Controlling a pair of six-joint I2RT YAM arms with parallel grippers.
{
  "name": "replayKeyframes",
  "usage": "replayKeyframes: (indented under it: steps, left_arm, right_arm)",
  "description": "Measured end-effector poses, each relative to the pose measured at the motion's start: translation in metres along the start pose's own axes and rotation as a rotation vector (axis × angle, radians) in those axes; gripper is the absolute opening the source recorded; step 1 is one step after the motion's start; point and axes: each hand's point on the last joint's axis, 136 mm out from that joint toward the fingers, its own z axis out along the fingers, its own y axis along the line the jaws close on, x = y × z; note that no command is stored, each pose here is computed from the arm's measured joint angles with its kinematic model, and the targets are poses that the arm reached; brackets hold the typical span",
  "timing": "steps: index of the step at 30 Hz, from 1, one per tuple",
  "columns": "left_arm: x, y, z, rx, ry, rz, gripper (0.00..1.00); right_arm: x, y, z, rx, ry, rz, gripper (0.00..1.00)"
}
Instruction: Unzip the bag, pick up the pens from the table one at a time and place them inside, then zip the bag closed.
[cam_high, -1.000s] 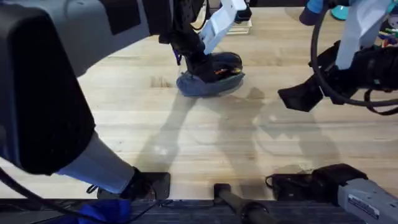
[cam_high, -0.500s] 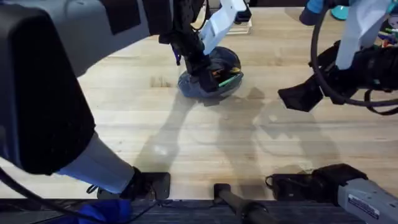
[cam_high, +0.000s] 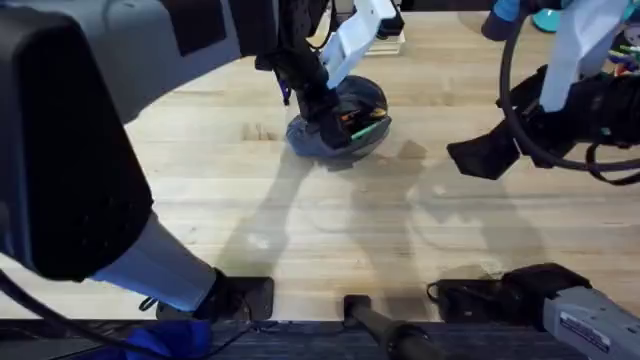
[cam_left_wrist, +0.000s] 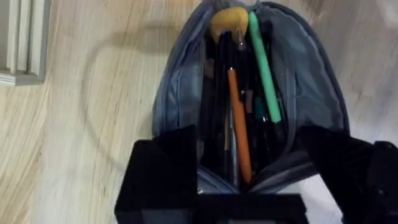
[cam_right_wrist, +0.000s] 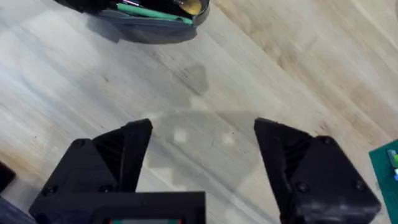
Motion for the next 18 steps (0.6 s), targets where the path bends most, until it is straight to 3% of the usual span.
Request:
replayKeyframes:
  steps: [4, 9, 13, 18]
  left_arm:
    - [-0.002, -0.003, -0.009, -0.009, -0.006, 0.004, 0.993]
    - [-0.014, -0.011, -0.055, -0.086, -0.053, 0.035, 0.993]
    - [-0.019, -0.029, -0.099, -0.142, -0.092, 0.06, 0.993]
    - [-0.012, -0.054, -0.133, -0.162, -0.098, 0.044, 0.993]
  right_arm:
    - [0.0, 0.0, 0.0, 0.0, 0.0, 0.0, 0.997]
    - [0.0, 0.0, 0.0, 0.0, 0.0, 0.0, 0.997]
    - [0.0, 0.0, 0.0, 0.0, 0.0, 0.0, 0.997]
    - [0.0, 0.0, 0.0, -0.001, 0.001, 0.0, 0.998]
